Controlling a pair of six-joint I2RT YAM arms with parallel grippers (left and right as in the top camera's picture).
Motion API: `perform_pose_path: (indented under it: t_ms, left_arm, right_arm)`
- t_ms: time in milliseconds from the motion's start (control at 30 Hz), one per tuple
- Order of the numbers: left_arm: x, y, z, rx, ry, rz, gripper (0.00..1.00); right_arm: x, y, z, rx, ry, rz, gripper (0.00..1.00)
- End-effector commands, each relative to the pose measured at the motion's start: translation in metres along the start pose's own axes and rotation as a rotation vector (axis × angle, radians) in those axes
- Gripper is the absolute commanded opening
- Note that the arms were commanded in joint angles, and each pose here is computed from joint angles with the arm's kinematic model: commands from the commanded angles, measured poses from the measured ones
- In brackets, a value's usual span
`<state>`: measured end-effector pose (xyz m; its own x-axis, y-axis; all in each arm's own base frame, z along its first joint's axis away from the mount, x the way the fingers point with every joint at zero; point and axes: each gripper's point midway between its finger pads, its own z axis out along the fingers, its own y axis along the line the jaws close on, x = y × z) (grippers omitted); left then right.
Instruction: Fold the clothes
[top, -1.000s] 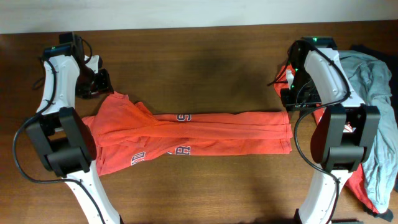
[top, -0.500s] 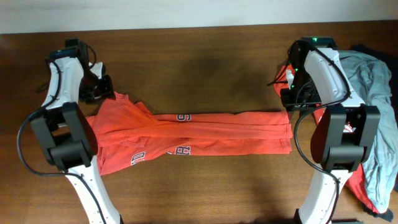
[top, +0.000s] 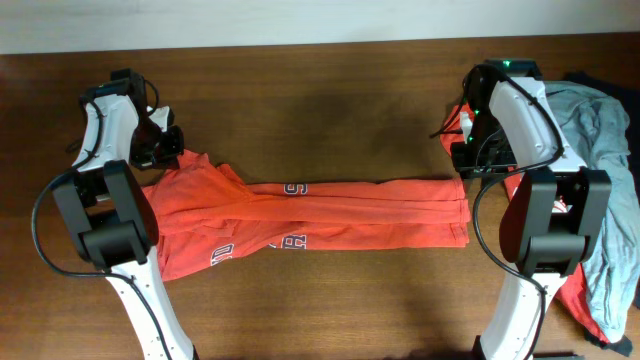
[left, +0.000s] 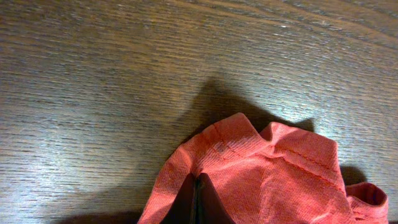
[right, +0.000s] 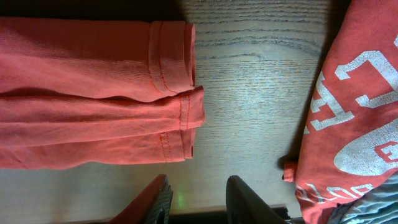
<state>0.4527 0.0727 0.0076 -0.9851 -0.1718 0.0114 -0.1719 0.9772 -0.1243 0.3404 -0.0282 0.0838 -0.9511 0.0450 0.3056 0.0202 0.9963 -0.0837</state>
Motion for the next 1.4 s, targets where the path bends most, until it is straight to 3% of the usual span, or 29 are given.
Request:
perform_pose_path:
  t_ms: [0, 333, 467, 600, 800, 1000, 1367]
  left_arm:
    - [0.002, -0.009, 0.005, 0.064, 0.018, 0.000, 0.01]
    - [-0.004, -0.062, -0.071, 0.325, -0.082, 0.113, 0.01]
    - [-0.004, -0.054, -0.100, 0.246, -0.146, 0.132, 0.01]
    - [-0.004, -0.037, -0.099, 0.144, -0.145, 0.126, 0.01]
    - [0.006, -0.042, -0.095, 0.164, -0.103, 0.123, 0.01]
    - [0.045, -0.081, -0.103, 0.375, 0.033, 0.176, 0.01]
    - [0.082, -0.102, -0.098, 0.283, 0.188, 0.260, 0.01]
  right_arm:
    - [0.004, -0.002, -0.007, -0.005, -0.020, 0.016, 0.35]
    - [0.005, -0.003, -0.007, -0.005, -0.019, 0.015, 0.35]
    - [0.005, -0.003, -0.007, -0.005, -0.018, 0.015, 0.35]
    - [0.005, -0.003, -0.007, -0.005, -0.018, 0.015, 0.35]
    - [0.005, -0.003, -0.007, -0.005, -0.017, 0.015, 0.35]
    - [0.005, -0.003, -0.007, -0.005, -0.018, 0.015, 0.35]
    - [0.006, -0.003, -0.007, -0.005, -0.013, 0.015, 0.35]
